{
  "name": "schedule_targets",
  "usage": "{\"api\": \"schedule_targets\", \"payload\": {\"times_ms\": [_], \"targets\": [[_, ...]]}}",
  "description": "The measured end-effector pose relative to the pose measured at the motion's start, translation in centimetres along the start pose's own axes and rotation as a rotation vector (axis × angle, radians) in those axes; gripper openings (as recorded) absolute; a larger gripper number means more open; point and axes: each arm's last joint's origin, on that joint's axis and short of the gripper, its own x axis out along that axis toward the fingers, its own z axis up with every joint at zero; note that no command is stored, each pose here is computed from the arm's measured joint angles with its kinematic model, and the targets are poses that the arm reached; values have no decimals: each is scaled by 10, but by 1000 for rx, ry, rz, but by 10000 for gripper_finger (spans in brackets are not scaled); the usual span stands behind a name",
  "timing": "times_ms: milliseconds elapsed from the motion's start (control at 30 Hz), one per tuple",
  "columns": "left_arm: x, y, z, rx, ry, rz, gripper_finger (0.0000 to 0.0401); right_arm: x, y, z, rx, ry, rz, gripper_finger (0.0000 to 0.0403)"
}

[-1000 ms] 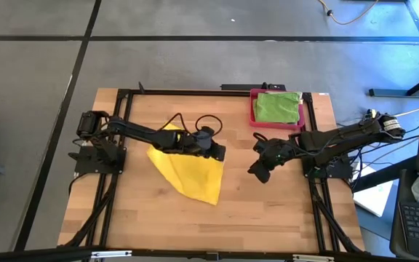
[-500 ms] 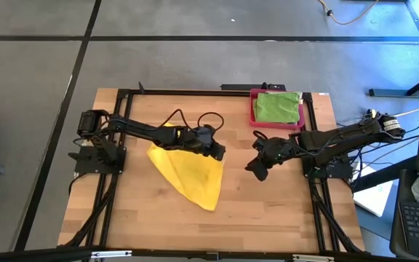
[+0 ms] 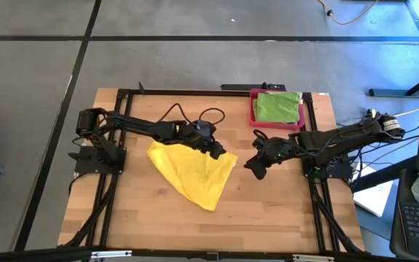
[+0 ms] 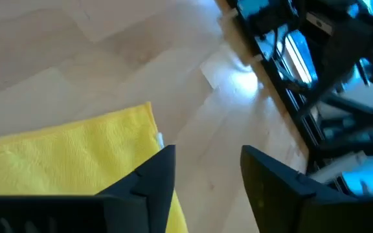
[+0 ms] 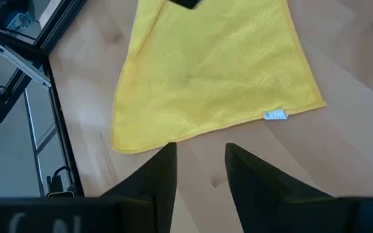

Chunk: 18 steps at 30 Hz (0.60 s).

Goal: Fold microfiber towels
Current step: Fold the yellow towel

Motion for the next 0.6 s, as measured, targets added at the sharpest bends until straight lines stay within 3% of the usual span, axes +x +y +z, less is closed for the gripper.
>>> {"api": "schedule_targets", "payload": {"times_ms": [100, 333, 600], "targets": [[-13, 9, 1, 49, 101, 68, 169, 1, 0, 1, -13, -6, -5, 133], [-47, 48, -16, 217, 381, 513, 165, 32, -9, 7, -72, 37, -42, 133], [-61, 71, -10, 255, 414, 761, 165, 80, -13, 19, -18, 77, 96, 133]]}}
